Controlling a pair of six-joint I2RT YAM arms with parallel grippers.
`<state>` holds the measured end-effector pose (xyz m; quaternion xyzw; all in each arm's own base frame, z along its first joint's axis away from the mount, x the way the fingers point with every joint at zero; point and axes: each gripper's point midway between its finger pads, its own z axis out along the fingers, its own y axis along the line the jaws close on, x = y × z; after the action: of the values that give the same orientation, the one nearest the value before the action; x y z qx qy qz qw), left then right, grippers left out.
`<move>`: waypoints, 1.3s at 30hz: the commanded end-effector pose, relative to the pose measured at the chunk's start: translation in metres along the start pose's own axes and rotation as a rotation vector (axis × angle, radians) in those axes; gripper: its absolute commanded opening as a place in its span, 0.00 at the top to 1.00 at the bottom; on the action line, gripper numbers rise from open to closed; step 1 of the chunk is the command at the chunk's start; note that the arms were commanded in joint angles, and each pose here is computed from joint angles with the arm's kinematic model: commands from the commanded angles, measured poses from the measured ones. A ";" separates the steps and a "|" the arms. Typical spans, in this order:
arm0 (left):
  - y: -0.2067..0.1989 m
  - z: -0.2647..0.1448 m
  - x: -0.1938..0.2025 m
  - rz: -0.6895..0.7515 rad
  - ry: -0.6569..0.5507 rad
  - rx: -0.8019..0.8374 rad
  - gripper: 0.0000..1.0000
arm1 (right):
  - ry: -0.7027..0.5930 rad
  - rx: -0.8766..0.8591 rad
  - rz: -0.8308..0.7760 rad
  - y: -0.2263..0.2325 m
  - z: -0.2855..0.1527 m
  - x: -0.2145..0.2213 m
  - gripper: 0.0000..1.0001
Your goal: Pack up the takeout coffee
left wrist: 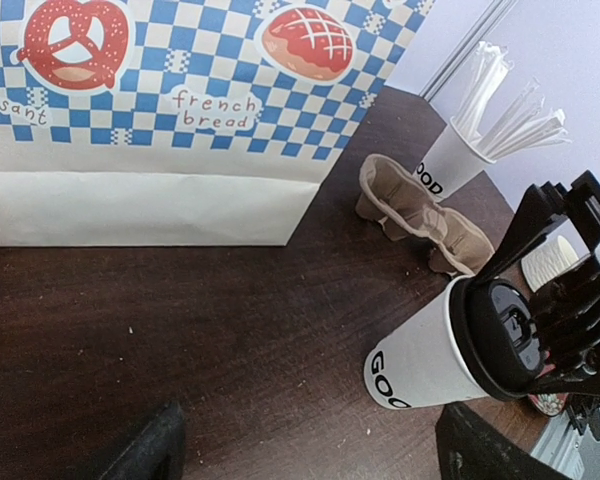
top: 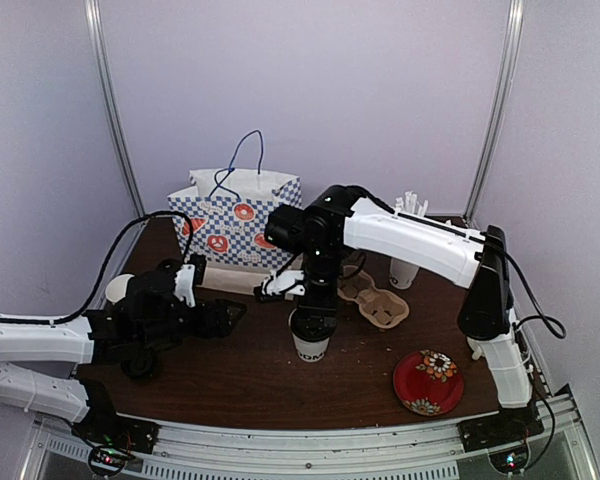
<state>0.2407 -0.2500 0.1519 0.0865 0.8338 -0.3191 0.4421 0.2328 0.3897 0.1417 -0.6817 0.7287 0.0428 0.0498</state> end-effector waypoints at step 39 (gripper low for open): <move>-0.067 0.052 0.007 -0.161 0.287 0.158 0.28 | -0.336 -0.127 0.209 0.003 -0.094 0.033 0.01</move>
<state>0.2478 -0.3147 0.1526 0.1030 0.8644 -0.3694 0.3253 0.2223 0.3584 0.2202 -0.6427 0.7466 0.1282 0.1144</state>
